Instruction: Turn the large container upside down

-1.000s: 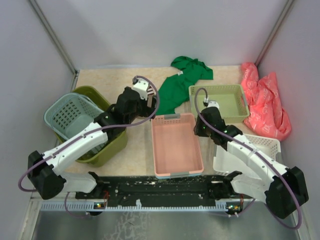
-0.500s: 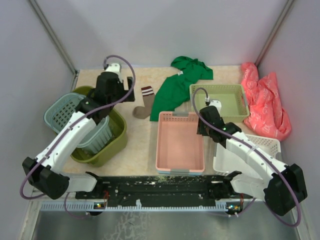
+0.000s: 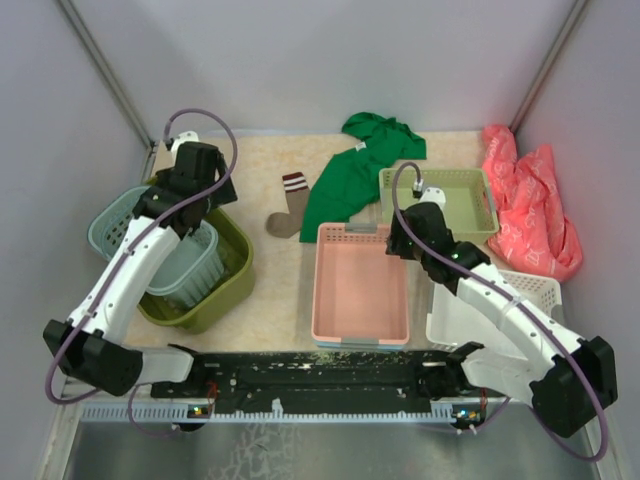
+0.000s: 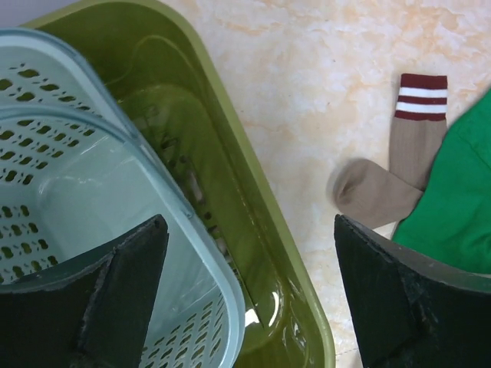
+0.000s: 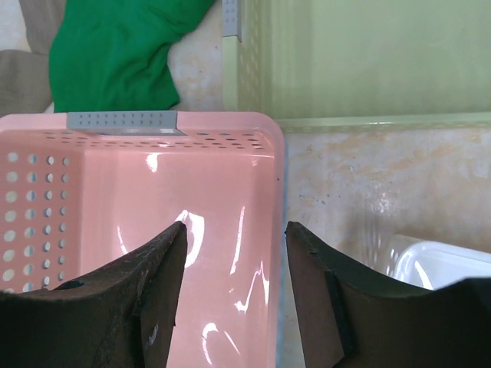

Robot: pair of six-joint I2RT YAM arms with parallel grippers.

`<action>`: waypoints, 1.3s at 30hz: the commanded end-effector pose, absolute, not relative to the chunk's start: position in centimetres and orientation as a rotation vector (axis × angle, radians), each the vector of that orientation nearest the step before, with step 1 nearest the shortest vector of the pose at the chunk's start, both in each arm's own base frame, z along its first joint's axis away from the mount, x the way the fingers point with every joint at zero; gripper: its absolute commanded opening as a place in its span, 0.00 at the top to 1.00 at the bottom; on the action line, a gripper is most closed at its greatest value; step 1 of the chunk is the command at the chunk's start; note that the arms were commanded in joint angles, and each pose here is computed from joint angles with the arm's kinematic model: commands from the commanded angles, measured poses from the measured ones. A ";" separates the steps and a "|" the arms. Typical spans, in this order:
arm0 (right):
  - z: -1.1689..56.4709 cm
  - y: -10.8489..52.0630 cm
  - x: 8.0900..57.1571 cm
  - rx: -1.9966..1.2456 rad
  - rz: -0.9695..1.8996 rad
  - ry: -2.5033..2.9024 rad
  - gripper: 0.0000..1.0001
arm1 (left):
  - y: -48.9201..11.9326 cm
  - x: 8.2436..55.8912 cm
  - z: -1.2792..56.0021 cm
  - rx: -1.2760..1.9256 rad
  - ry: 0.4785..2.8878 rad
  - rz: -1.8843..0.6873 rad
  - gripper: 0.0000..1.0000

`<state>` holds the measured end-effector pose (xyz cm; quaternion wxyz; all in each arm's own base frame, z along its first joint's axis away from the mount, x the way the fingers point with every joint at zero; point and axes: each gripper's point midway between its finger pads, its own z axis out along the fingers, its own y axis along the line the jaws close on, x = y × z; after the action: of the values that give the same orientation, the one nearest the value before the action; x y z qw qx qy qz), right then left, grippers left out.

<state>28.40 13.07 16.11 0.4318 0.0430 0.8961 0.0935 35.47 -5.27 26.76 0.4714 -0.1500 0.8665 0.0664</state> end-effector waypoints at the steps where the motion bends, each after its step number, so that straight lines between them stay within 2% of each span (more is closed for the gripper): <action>1: 18.6 14.7 29.6 0.092 0.327 2.155 0.45 | -3.2 33.4 27.4 -0.474 2.084 0.218 0.07; 7: 21.5 18.2 30.8 0.017 0.449 2.084 0.43 | -2.0 32.1 24.9 -0.518 2.131 0.255 0.09; 14: 25.3 28.2 31.1 -0.172 0.631 2.026 0.36 | -2.7 32.6 21.7 -0.489 2.255 0.095 0.11; 17: 25.7 32.7 30.9 -0.247 0.729 2.032 0.34 | -3.6 32.2 20.6 -0.464 2.294 0.039 0.17; 19: 25.5 35.0 30.9 -0.270 0.801 2.047 0.34 | -3.6 31.9 20.3 -0.457 2.304 0.038 0.26; 25: 24.6 38.1 31.6 -0.284 0.882 2.081 0.34 | -2.7 31.2 19.2 -0.449 2.327 0.082 0.46; 27: 24.3 38.9 31.7 -0.295 0.897 2.083 0.34 | -2.2 30.9 18.7 -0.468 2.339 0.109 0.58; 29: 23.9 39.9 31.9 -0.306 0.915 2.086 0.34 | -1.6 30.5 18.7 -0.485 2.342 0.133 0.65; 37: 21.0 44.8 32.7 -0.343 0.999 2.149 0.35 | 0.3 28.5 21.1 -0.498 2.316 0.195 0.66; 39: 20.2 46.3 32.7 -0.369 1.023 2.171 0.36 | 0.6 27.9 21.2 -0.506 2.319 0.206 0.62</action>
<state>32.60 42.24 17.90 0.3483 -0.1278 0.8633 0.3422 29.61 -0.89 20.17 0.3748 -0.1959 0.9048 0.0507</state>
